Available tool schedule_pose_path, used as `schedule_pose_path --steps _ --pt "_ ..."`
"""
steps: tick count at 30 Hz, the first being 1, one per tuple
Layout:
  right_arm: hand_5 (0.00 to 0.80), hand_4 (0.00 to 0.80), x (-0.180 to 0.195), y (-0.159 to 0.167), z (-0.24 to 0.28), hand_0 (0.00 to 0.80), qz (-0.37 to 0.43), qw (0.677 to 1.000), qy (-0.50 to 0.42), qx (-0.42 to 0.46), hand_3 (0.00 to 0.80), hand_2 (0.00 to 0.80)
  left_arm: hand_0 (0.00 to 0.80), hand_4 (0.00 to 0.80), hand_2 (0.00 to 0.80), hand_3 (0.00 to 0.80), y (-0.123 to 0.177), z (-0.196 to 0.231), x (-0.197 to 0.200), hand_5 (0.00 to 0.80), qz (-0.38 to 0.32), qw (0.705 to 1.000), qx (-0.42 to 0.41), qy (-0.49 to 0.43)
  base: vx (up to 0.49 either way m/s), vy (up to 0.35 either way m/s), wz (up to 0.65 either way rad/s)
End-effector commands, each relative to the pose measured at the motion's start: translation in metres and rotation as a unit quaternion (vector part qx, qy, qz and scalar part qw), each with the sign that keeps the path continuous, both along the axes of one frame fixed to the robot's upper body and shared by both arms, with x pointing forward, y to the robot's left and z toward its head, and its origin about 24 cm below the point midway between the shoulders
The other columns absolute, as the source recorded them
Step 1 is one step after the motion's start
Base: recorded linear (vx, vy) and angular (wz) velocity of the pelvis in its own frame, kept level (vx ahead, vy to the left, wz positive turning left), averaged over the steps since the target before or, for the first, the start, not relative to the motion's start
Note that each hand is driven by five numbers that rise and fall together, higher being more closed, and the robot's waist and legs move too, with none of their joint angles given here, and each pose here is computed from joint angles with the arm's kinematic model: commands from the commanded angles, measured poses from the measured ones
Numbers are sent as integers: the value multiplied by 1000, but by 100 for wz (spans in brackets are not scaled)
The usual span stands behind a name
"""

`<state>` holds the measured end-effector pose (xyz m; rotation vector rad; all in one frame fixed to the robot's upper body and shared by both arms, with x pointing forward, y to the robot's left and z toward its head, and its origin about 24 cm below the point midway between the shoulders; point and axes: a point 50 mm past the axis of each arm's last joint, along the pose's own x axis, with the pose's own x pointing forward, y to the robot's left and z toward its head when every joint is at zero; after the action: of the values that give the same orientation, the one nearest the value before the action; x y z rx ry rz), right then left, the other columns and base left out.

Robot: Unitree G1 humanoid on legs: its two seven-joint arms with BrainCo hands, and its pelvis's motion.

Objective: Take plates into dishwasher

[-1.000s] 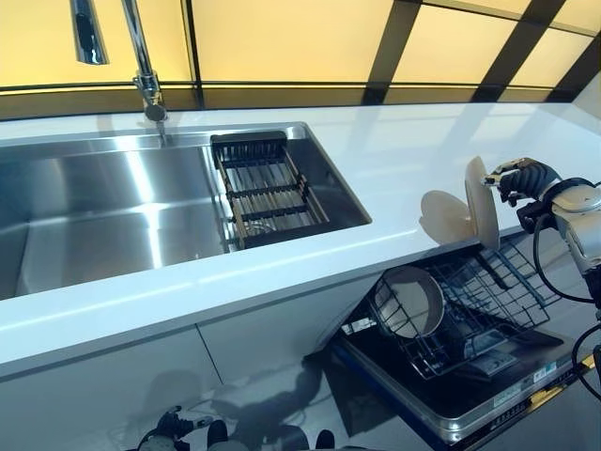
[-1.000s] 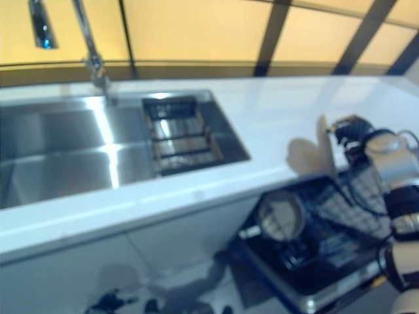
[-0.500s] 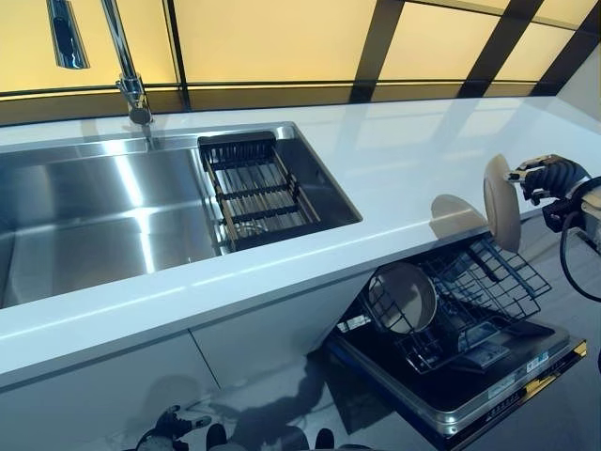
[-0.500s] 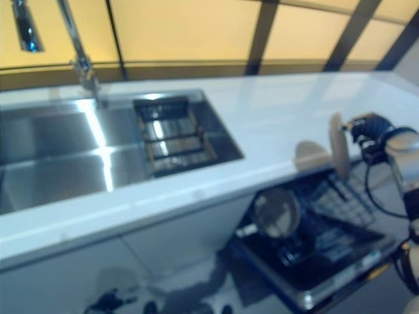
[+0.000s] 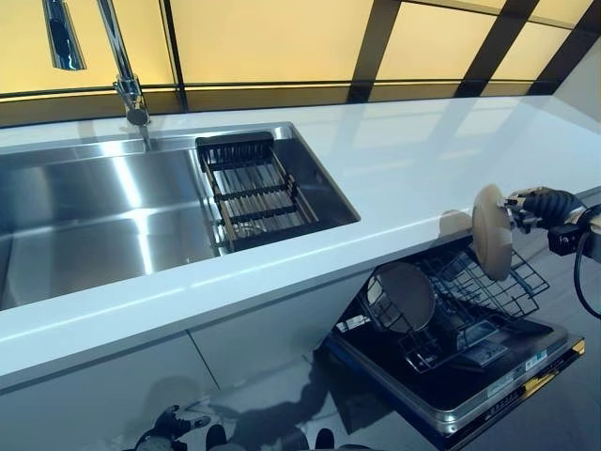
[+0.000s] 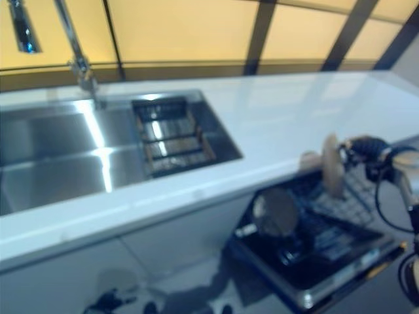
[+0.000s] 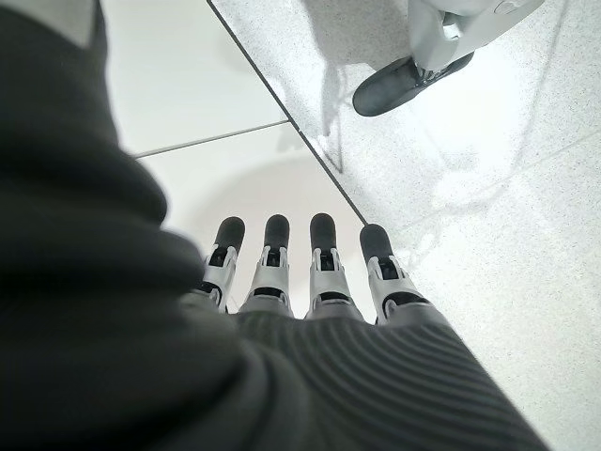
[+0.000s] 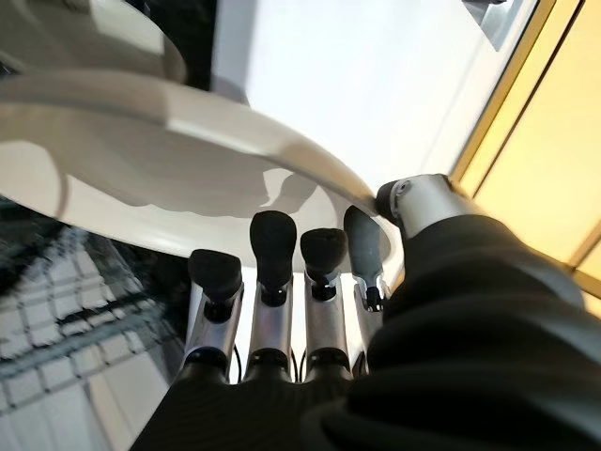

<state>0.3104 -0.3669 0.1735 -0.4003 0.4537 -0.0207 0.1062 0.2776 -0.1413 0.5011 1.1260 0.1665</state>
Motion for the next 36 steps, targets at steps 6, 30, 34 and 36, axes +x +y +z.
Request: schedule_pose_path --steps 6,30,34,36 --pt "800 800 -7 -16 25 800 -7 999 -46 10 800 800 0 0 0 0 13 5 6 0 -12 1000 24 -5 0 0 0" --pt "800 800 -25 -16 -20 800 112 987 114 -8 800 800 0 0 0 0 18 9 10 0 -14 999 27 -10 0 0 0" --pt "800 800 -27 -14 -27 800 132 981 144 -12 800 800 0 0 0 0 19 9 10 0 -15 999 27 -8 0 0 0" --pt "800 800 -27 -11 -32 800 144 978 151 -6 800 800 0 0 0 0 18 9 9 0 -16 999 27 -8 0 0 0"
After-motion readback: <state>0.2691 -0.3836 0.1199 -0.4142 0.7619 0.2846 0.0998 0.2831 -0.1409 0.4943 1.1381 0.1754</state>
